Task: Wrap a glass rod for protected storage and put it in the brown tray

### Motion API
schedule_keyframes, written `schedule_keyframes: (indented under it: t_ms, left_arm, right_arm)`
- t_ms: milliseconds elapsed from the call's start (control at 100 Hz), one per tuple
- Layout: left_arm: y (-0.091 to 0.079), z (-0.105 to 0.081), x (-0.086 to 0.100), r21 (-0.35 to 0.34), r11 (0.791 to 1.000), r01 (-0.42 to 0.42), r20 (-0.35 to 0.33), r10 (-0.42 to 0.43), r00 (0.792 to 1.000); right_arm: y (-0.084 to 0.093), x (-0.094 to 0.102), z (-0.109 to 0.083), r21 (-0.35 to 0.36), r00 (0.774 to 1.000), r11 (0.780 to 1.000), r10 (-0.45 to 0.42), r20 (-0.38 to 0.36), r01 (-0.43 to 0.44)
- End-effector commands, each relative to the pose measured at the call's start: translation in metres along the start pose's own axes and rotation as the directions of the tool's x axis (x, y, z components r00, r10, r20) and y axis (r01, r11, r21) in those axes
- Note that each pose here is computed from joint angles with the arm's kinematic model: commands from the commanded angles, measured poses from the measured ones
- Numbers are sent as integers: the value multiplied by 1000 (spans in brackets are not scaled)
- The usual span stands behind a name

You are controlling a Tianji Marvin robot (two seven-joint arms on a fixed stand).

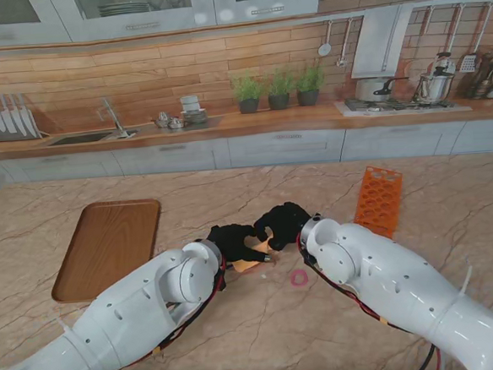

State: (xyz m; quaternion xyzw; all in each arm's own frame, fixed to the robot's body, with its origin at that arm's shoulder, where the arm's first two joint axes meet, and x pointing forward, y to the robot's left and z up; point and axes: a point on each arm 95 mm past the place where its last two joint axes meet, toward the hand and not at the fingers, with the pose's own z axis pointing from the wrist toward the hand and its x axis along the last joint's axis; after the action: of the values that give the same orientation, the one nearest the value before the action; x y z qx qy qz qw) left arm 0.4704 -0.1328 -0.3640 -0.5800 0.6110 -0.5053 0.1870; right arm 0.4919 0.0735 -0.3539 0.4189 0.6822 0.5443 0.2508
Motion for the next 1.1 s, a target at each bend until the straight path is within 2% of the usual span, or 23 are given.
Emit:
schedule_keyframes:
  t_ms: [0, 600, 790, 980, 1090]
  left_arm:
    - [6, 4, 9, -2, 1000, 14, -5, -14, 1000]
    - [14, 18, 19, -3, 990, 139, -7, -139, 990]
    - [13, 19, 24, 23, 976, 215, 6, -215, 977]
    - [12, 20, 31, 44, 938, 344, 2, -345, 939]
    - [10, 20, 32, 45, 929, 366, -3, -366, 930]
  right_arm:
    - [-1, 5, 0, 1, 1000, 1000, 6, -8, -6]
    - [5, 6, -8, -18, 999, 999, 51, 11, -51]
    - [9, 5, -9, -30, 998, 998, 57, 16, -57]
    - [11, 5, -10, -36, 997, 997, 72, 25, -71]
    - [12, 6, -10, -41, 996, 996, 80, 28, -79]
